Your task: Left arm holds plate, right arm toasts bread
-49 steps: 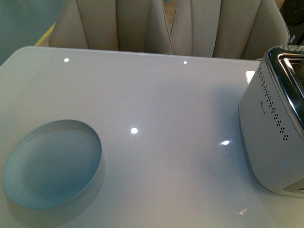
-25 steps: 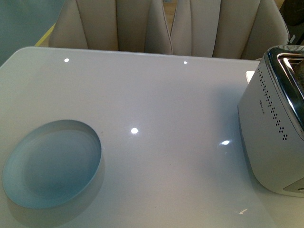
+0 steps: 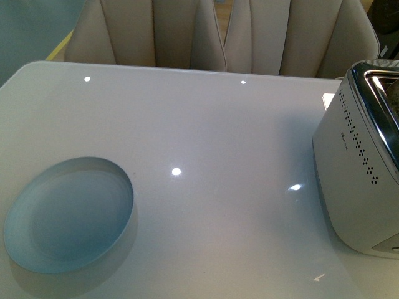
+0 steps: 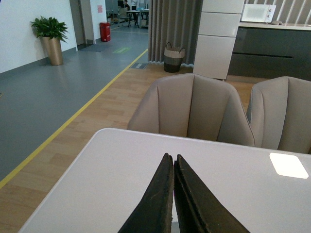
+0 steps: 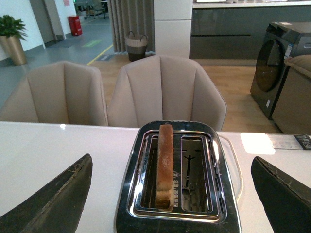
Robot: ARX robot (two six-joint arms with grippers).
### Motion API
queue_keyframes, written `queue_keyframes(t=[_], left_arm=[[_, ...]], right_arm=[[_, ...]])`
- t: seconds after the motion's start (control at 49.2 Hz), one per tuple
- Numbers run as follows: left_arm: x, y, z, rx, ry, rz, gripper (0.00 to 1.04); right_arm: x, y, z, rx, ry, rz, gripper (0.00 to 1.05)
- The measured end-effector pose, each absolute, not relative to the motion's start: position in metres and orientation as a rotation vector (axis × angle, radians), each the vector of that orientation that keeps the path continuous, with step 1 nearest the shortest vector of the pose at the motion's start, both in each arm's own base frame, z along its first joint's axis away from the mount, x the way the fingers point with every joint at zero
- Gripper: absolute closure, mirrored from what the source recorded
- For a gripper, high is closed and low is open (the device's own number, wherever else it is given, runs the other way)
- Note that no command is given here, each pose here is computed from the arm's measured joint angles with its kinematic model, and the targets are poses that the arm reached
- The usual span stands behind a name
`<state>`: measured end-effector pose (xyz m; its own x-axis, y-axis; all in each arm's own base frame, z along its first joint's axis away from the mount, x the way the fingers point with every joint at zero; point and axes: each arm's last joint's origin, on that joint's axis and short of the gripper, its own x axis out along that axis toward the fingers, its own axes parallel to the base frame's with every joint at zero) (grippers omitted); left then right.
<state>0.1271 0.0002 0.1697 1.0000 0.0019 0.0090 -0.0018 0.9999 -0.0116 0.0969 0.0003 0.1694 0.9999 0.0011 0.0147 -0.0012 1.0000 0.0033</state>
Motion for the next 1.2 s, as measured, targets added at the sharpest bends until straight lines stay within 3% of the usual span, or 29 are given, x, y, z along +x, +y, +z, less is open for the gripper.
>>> queue_keyframes(t=[1.017, 1.2], left_arm=[[0.097, 0.0, 0.168, -0.011, -0.009, 0.002, 1.02], [0.097, 0.0, 0.168, -0.011, -0.009, 0.002, 0.74]], right_arm=[[0.097, 0.0, 0.169, 0.003, -0.015, 0.001, 0.09], [0.097, 0.0, 0.169, 0.003, -0.015, 0.001, 0.09]])
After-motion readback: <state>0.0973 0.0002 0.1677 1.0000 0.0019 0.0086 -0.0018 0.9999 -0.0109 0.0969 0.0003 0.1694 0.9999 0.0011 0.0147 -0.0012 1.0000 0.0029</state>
